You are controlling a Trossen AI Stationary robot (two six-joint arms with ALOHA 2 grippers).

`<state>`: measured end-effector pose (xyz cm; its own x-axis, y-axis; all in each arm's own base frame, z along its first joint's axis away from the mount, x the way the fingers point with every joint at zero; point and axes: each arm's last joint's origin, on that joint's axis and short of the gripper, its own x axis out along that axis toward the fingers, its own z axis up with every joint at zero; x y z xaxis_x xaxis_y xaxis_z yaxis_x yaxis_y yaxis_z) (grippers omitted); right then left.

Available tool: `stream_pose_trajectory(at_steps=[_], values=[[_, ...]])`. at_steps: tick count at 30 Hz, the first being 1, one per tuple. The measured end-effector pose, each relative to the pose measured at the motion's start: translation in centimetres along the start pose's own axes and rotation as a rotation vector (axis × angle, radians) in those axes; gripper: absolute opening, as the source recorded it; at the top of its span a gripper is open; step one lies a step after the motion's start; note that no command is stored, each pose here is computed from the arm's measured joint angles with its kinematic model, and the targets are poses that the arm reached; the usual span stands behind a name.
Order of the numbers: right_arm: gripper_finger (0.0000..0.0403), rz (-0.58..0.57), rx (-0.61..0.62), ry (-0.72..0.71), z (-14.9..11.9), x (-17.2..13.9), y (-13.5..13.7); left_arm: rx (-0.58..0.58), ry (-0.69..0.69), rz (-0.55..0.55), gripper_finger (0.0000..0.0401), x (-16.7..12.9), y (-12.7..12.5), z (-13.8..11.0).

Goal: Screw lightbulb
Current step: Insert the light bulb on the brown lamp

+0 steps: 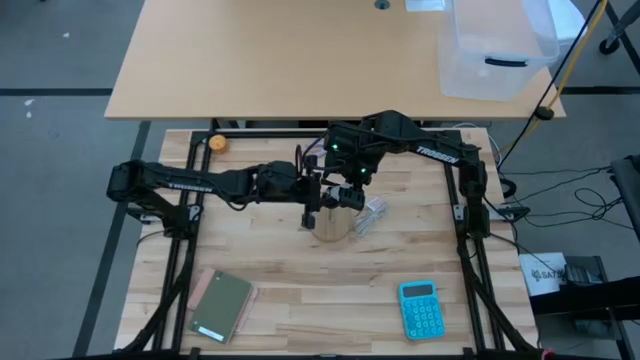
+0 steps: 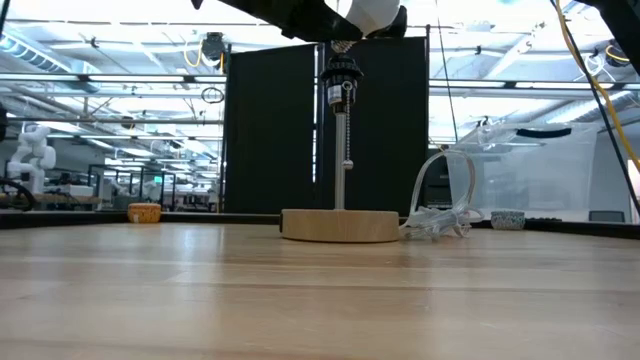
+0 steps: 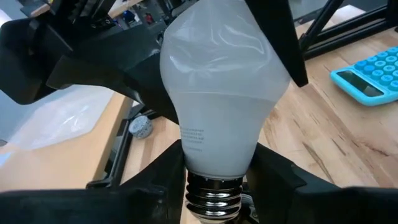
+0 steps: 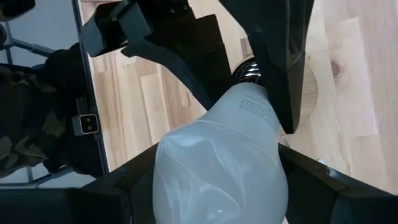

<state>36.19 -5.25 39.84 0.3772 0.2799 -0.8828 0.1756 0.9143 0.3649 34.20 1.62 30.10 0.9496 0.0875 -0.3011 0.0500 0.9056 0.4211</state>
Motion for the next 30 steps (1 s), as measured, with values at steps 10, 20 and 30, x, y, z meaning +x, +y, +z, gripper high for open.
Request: stream_pose_trajectory(at_steps=[10,20,30], values=[[0.0265,-0.004,-0.049,0.005,-0.09,0.20,0.51,-0.011,0.002,0.003,0.0136,0.00,-0.01,0.00],[0.0311,-0.053,-0.102,-0.016,0.07,0.26,0.56,-0.053,0.008,0.018,0.0135,0.00,0.05,-0.03],[0.0313,-0.095,-0.146,-0.044,0.06,-0.04,0.77,-0.126,0.007,0.021,0.0134,0.02,0.44,-0.21]])
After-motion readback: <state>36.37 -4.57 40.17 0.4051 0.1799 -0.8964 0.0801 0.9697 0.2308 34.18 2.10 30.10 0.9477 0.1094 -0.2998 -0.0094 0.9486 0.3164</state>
